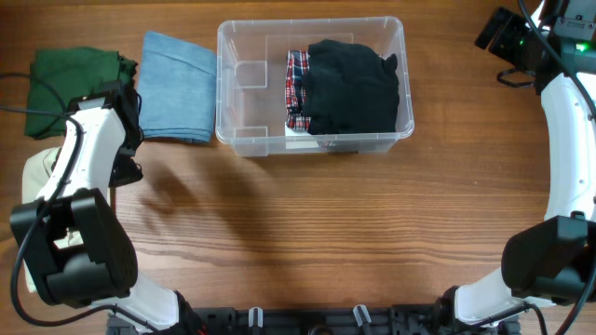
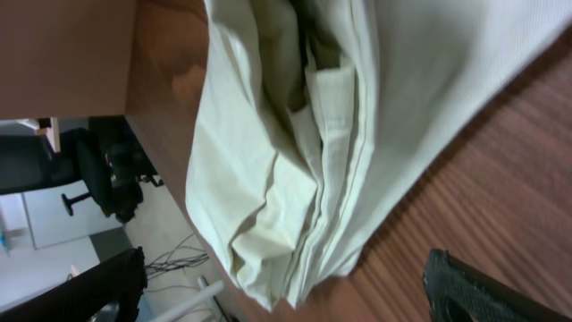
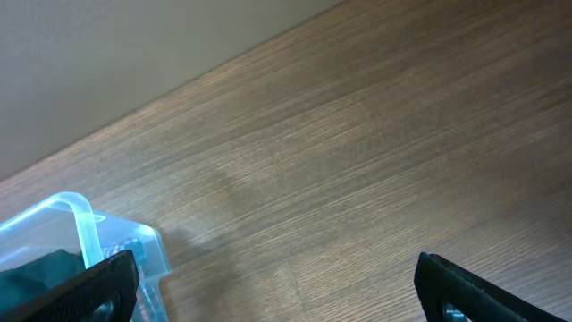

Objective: Pack container
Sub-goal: 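Move the left gripper forward toward the cream garment, then lower the left gripper and pinch the cream garment's edge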

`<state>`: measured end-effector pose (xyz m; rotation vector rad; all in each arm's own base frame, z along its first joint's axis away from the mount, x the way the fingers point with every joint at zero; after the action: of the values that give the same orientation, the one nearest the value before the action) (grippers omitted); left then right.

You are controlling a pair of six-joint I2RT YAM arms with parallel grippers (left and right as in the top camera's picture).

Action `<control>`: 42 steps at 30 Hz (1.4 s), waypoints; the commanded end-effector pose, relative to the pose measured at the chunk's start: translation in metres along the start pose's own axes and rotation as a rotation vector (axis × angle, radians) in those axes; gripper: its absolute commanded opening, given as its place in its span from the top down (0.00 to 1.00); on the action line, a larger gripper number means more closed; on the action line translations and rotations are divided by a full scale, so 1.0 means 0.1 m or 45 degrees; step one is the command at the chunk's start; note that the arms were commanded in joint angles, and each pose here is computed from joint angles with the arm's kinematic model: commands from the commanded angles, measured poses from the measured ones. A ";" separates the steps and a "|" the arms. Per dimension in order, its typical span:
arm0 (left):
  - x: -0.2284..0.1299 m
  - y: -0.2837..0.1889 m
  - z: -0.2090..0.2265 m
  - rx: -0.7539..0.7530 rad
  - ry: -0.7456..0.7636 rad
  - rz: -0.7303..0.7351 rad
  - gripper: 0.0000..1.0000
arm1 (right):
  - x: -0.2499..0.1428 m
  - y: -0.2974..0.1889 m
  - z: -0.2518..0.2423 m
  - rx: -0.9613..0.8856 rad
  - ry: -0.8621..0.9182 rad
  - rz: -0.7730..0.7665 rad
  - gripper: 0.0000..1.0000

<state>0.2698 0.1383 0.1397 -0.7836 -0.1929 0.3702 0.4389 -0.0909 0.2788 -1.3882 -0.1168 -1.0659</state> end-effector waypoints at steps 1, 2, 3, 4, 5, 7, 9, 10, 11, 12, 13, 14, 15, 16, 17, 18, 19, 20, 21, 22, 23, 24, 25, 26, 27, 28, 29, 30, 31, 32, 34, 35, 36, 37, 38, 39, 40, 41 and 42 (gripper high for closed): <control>0.11 0.01 0.02 0.061 -0.062 -0.050 0.01 | -0.06 0.08 0.00 0.001 0.015 0.029 0.00; 0.13 0.01 0.01 0.066 -0.065 -0.059 0.00 | -0.06 0.08 0.00 0.001 0.015 0.029 0.00; 0.16 0.02 -0.01 0.077 -0.065 -0.070 0.01 | -0.06 0.08 0.00 0.001 0.015 0.029 0.00; 0.19 0.03 -0.03 0.089 -0.068 -0.082 0.01 | -0.06 0.08 0.00 0.001 0.015 0.029 0.01; 0.21 0.04 -0.05 0.096 -0.067 -0.089 0.00 | -0.06 0.08 0.00 0.001 0.015 0.029 0.00; 0.25 0.06 -0.13 0.110 -0.061 -0.107 0.00 | -0.05 0.08 0.00 0.001 0.015 0.029 0.00; 0.29 0.09 -0.20 0.108 -0.052 -0.113 0.00 | -0.06 0.08 0.00 0.001 0.015 0.029 0.00; 0.30 0.09 -0.24 0.107 -0.045 -0.119 0.00 | -0.06 0.08 0.00 0.001 0.015 0.029 0.00; 0.31 0.09 -0.28 0.108 -0.035 -0.123 0.00 | -0.06 0.08 0.00 0.001 0.015 0.029 0.00; 0.31 0.07 -0.32 0.107 -0.026 -0.136 0.00 | -0.06 0.08 0.00 0.001 0.015 0.029 0.00; 0.32 0.04 -0.35 0.103 -0.021 -0.152 0.00 | -0.06 0.08 0.00 0.001 0.015 0.029 0.00; 0.32 0.00 -0.37 0.101 -0.017 -0.166 0.00 | -0.06 0.08 0.00 0.001 0.016 0.029 0.00; 0.33 -0.05 -0.39 0.096 -0.013 -0.186 0.00 | -0.06 0.08 0.00 0.001 0.015 0.029 0.00; 0.33 -0.10 -0.40 0.090 -0.013 -0.208 0.00 | -0.06 0.08 0.00 0.001 0.015 0.029 0.00; 0.32 -0.16 -0.41 0.081 -0.013 -0.229 0.00 | -0.06 0.08 0.00 0.001 0.015 0.029 0.00; 0.31 -0.24 -0.42 0.056 -0.012 -0.251 0.00 | -0.06 0.08 0.00 0.001 0.015 0.029 0.00; 0.29 -0.30 -0.43 0.021 -0.013 -0.261 0.00 | -0.06 0.08 0.00 0.001 0.015 0.029 0.00; 0.27 -0.33 -0.43 -0.015 -0.018 -0.266 0.00 | -0.06 0.08 0.00 0.001 0.015 0.029 0.00; 0.24 -0.42 -0.44 -0.140 -0.046 -0.269 0.00 | -0.06 0.08 0.00 0.001 0.015 0.029 0.00; 0.22 -0.46 -0.43 -0.213 -0.066 -0.266 0.00 | -0.06 0.08 0.00 0.001 0.016 0.029 0.00; 0.22 -0.48 -0.43 -0.268 -0.077 -0.266 0.00 | -0.06 0.08 0.00 0.001 0.015 0.029 0.00; 0.21 -0.51 -0.41 -0.344 -0.088 -0.265 0.00 | -0.06 0.08 0.00 0.001 0.015 0.029 0.00; 0.21 -0.53 -0.38 -0.415 -0.096 -0.264 0.00 | -0.06 0.08 0.00 0.001 0.015 0.029 0.00; 0.20 -0.56 -0.33 -0.509 -0.105 -0.264 0.00 | -0.06 0.08 0.00 0.001 0.015 0.029 0.00; 0.18 -0.58 -0.28 -0.585 -0.116 -0.262 0.00 | -0.06 0.08 0.00 0.001 0.015 0.029 0.00; 0.17 -0.60 -0.23 -0.662 -0.126 -0.262 0.00 | -0.06 0.08 0.00 0.001 0.015 0.029 0.00; 0.16 -0.62 -0.18 -0.743 -0.138 -0.263 0.00 | -0.06 0.08 0.00 0.001 0.015 0.029 0.00; 0.14 -0.63 -0.11 -0.818 -0.163 -0.262 0.00 | -0.06 0.08 0.00 0.001 0.015 0.029 0.00; 0.13 -0.64 -0.06 -0.877 -0.182 -0.260 0.00 | -0.06 0.08 0.00 0.001 0.015 0.029 0.00; 0.11 -0.64 0.03 -0.962 -0.235 -0.253 0.00 | -0.06 0.08 0.00 0.001 0.015 0.029 0.00; 0.08 -0.63 0.17 -1.084 -0.313 -0.242 0.00 | -0.06 0.08 0.00 0.001 0.015 0.029 0.00; 0.06 -0.63 0.23 -1.158 -0.329 -0.248 0.00 | -0.06 0.08 0.00 0.001 0.015 0.029 0.00; 0.05 -0.62 0.28 -1.208 -0.348 -0.248 0.00 | -0.06 0.08 0.00 0.001 0.015 0.029 0.00; 0.03 -0.61 0.35 -1.278 -0.379 -0.243 0.00 | -0.06 0.08 0.00 0.001 0.015 0.029 0.00; 0.01 -0.59 0.39 -1.309 -0.406 -0.234 0.00 | -0.06 0.08 0.00 0.001 0.015 0.029 0.00; -0.02 -0.55 0.46 -1.350 -0.448 -0.216 0.00 | -0.06 0.08 0.00 0.001 0.015 0.029 0.00; -0.04 -0.53 0.50 -1.372 -0.468 -0.209 0.00 | -0.06 0.08 0.00 0.001 0.016 0.029 0.00; -0.06 -0.51 0.54 -1.390 -0.478 -0.210 0.00 | -0.06 0.08 0.00 0.001 0.015 0.029 0.00; -0.09 -0.48 0.59 -1.400 -0.498 -0.205 0.00 | -0.06 0.08 0.00 0.001 0.015 0.029 0.00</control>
<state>0.2582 0.1449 0.1984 -1.5957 -0.8001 0.3175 0.4389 -0.0908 0.2787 -1.3878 -0.1163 -1.0657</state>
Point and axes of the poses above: each gripper's point midway between its finger pads, its own y axis out along the fingers, its own z axis along the line the jaws close on, x = y × z, the point moved 5 cm from there along -y, back along the fingers, and after that the axes turned 9 degrees about y, right-handed, at the moved point
